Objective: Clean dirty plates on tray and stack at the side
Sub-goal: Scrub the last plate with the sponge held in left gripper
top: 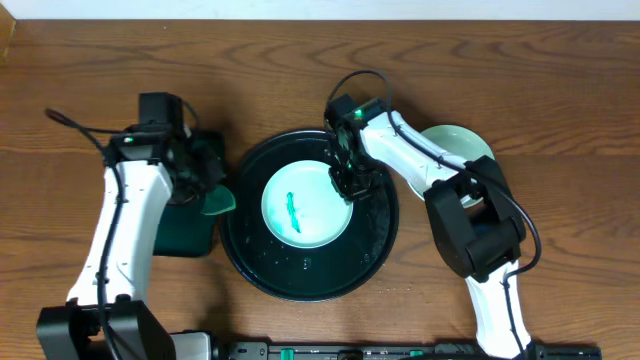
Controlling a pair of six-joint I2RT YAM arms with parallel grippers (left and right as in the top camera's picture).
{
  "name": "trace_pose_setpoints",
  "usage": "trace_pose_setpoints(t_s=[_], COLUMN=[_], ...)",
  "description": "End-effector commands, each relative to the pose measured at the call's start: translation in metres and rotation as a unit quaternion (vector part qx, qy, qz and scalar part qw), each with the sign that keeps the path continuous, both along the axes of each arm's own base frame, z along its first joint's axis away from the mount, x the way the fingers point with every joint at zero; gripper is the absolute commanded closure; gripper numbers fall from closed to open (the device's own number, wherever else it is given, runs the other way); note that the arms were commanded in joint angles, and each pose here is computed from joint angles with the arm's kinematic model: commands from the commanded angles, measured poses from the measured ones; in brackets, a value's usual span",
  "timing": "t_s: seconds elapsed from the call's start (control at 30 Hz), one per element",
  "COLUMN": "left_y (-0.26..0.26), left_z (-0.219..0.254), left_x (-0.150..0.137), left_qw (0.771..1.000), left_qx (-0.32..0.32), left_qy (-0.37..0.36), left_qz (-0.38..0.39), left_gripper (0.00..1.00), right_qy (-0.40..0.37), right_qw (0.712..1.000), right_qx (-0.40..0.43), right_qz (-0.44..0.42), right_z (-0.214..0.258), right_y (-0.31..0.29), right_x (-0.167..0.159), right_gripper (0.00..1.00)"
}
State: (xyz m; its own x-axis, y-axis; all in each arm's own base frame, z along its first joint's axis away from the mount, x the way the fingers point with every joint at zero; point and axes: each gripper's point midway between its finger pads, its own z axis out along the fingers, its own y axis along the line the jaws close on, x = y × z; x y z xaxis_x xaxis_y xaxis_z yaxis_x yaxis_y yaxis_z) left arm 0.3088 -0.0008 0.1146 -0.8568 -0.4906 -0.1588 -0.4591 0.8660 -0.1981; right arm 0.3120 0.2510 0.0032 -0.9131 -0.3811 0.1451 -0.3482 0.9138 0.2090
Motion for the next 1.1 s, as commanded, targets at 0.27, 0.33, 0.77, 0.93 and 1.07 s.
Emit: trace_pose_setpoints(t_s=[0.27,0.33,0.77,0.93,1.07], left_y=[-0.078,-0.093,-0.197,-0.129,-0.065], left_z=[-0.03,-0.051,-0.092,-0.107,-0.097], left_x=[0.005,0.002,-0.063,-0.021,0.011], left_qw=[0.999,0.999,0.933,0.975,0.976], left_qx=[0.012,0.027,-0.126,0.069,0.207], left_qy=[-0.01,0.016,0.124,0.085,0.03], left_qz=[-0.028,-0.045,-0.313,-0.192,-0.051], left_gripper=[0.93,0.93,0.93,0.93,0.93], right_qy=[0.007,0.007,0.004,0.004,0.003], right_qw=[0.997,0.997,0.997,0.998,0.998], right_qx=[-0.013,-0.012,-0.01,-0.01,-0.009], right_qz=[-0.074,-0.073,-0.07,-0.067,-0.06], right_z=[-0.007,-0.007,-0.007,-0.007,-0.007], right_y=[0.001,0.002,0.002,0.002,0.004], right_x=[0.002,0.002,0.003,0.002,0.001], right_gripper=[0.99,0.99,0.99,0.99,0.99])
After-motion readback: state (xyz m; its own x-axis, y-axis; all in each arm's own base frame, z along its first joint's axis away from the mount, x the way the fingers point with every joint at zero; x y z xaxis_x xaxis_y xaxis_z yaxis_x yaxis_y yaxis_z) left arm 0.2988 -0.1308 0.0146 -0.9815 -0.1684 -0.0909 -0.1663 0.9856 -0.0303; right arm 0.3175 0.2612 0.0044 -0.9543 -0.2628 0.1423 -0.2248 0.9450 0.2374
